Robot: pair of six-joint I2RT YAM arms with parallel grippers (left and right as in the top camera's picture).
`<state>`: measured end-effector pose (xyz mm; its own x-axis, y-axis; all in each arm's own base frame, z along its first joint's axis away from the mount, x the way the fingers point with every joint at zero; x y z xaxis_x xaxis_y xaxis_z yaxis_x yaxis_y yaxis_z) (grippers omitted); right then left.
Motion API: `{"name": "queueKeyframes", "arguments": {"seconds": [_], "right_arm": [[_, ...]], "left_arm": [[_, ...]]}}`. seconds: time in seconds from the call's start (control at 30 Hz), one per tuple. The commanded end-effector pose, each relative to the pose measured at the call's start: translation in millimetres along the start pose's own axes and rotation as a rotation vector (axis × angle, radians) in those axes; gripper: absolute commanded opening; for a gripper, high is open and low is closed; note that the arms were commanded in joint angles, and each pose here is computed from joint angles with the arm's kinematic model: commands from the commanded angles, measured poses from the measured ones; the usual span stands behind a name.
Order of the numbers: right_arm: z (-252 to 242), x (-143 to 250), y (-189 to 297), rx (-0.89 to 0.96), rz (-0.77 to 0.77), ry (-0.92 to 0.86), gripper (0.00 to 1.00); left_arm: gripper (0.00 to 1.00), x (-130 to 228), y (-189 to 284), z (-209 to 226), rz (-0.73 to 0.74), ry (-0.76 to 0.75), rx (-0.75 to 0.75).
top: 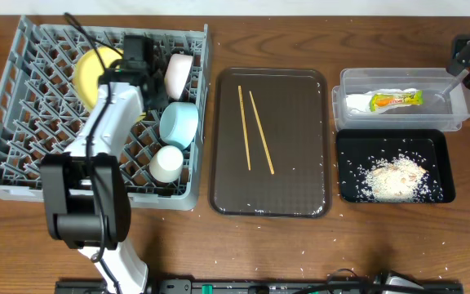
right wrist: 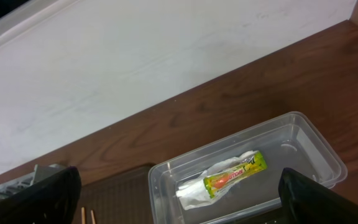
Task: Sort waste into correct bins and load items into the dishwasher
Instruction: 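Push the yellow plate upright into the rack slots with the left gripper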
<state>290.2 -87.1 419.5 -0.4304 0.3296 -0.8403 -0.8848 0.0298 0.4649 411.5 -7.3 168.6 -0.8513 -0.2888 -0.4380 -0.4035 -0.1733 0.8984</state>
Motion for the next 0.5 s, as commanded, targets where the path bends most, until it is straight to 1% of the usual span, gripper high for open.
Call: {"name": "queueKeyframes", "arguments": {"seconds": [0.0, 0.2, 0.37, 0.47], "right_arm": [[-2, 0, 0, 0.009, -0.001, -0.011, 0.99], [-2, 0, 0, 0.009, -0.001, -0.011, 0.99], [-2, 0, 0, 0.009, -0.001, -0.011, 0.99], [-2, 0, 0, 0.010, 0.000, -0.011, 0.99]], "left_arm": [[0.08, 9, -9, -1, 0.003, -0.015, -0.100], [0.07, 8, -9, 2, -0.012, -0.009, -0.142], [0.08, 7, -5, 2, -0.017, -0.008, -0.139], [0.08, 3, 6, 1, -0.042, -0.005, -0.127]]}}
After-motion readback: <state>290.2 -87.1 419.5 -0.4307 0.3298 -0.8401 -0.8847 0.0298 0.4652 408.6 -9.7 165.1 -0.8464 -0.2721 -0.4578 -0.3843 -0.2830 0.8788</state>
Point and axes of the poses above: each gripper's point midway between its finger pads, its own y axis back along the fingers, its own z axis along the line the jaws close on, x = y × z, the point moved 10 cm from there along y, back along the fingers, and after that the axes turned 8 degrees about y, right-handed, at the moved point
